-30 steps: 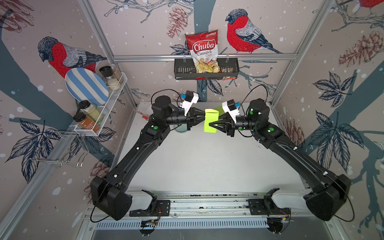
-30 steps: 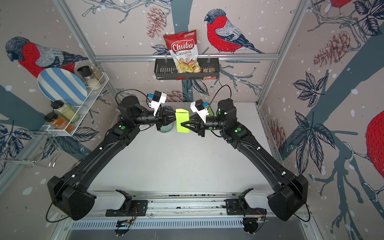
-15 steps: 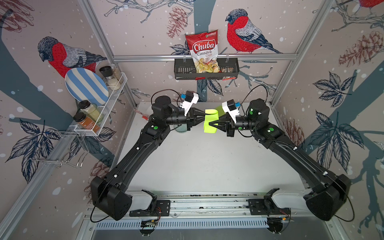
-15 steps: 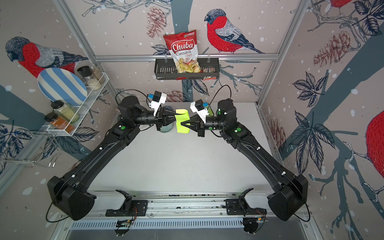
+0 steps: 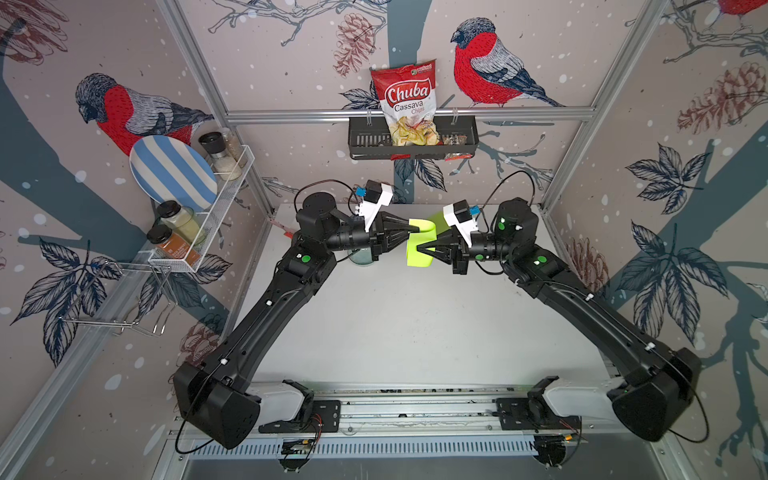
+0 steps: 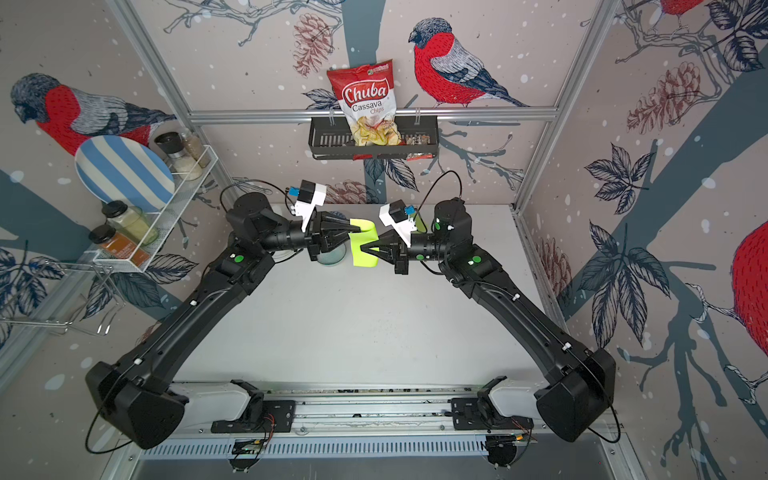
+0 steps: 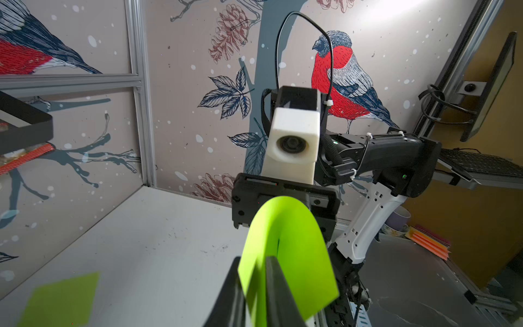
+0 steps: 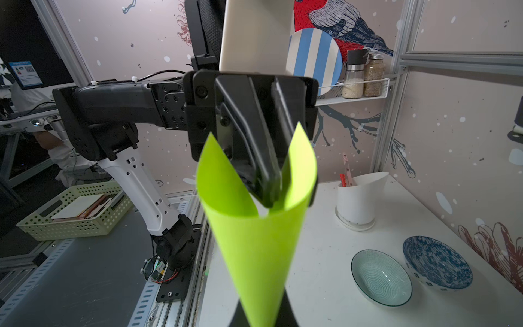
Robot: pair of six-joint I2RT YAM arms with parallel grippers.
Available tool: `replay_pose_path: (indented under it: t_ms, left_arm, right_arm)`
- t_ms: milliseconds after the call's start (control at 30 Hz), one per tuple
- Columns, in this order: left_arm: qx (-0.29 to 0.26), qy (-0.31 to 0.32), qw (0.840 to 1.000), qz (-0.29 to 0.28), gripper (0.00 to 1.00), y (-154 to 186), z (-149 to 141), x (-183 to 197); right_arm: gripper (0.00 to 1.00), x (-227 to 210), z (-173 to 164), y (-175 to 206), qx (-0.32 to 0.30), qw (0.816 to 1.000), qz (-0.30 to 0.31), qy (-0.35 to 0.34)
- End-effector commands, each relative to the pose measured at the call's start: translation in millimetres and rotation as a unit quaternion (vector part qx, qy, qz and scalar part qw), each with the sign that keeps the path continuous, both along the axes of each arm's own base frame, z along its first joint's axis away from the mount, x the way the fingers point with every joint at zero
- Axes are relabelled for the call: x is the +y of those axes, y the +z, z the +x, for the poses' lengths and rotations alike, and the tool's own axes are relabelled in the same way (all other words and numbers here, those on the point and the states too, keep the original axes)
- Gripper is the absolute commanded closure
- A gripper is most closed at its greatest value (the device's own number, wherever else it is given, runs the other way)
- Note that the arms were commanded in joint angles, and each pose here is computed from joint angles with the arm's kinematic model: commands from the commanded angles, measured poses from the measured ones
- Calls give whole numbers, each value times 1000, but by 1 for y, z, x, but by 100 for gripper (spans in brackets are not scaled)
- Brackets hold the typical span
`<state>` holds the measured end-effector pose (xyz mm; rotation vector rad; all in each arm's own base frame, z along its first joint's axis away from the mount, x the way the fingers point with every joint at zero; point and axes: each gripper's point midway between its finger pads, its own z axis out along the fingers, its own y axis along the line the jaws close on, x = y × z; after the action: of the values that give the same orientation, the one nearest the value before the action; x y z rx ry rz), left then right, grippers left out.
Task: Fold the square paper along the opposite sides
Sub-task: Fold the paper, then smooth out the paper.
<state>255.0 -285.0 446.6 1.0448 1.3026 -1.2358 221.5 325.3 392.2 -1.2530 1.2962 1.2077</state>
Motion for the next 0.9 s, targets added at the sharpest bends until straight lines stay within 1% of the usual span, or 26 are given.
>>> replay_pose_path:
  t_ms: [0,33,133,200,267,333,367,400,467,533,600,667,733,867]
  left_arm:
    - [-38,21,999,-23,77,21,0,5]
    - [-43,27,998,-29,75,25,1,7]
    - [-57,44,996,-47,59,34,-1,12]
    - [-71,43,995,-55,47,39,-8,16]
    - [-83,25,995,-57,36,40,-20,18]
    - [-99,-8,993,-57,27,40,-37,19]
    - [-106,-31,992,-57,22,38,-47,20]
    - [-111,-57,991,-52,19,34,-56,19]
    - [-112,-86,989,-47,14,31,-66,19]
    - [-108,-110,987,-38,8,25,-70,18]
    - [-96,-133,986,-28,6,17,-70,16]
    - [-84,-128,988,-24,4,14,-63,13]
    - [-72,-112,991,-20,4,11,-52,10]
    - [-63,-87,994,-13,4,10,-41,7]
  right_arm:
    - [100,1,-3,-1,-6,1000,1,4]
    - [100,1,-3,-1,-7,1000,0,2]
    - [100,0,-6,0,-12,1000,1,0]
    - [100,-2,-8,3,-18,1000,3,0]
    - [100,-4,-11,5,-26,1000,3,-1]
    - [100,-5,-12,5,-32,999,1,0]
    - [100,-5,-12,5,-35,999,-1,0]
    - [100,-10,-18,15,-49,999,6,-1]
    - [100,-12,-19,18,-56,998,7,1]
    - [100,-12,-20,20,-57,998,7,5]
    - [100,-11,-19,23,-58,998,9,11]
    - [100,-10,-21,27,-62,998,10,16]
    - [100,-5,-15,22,-53,998,5,20]
    - [100,-2,-13,23,-50,998,2,26]
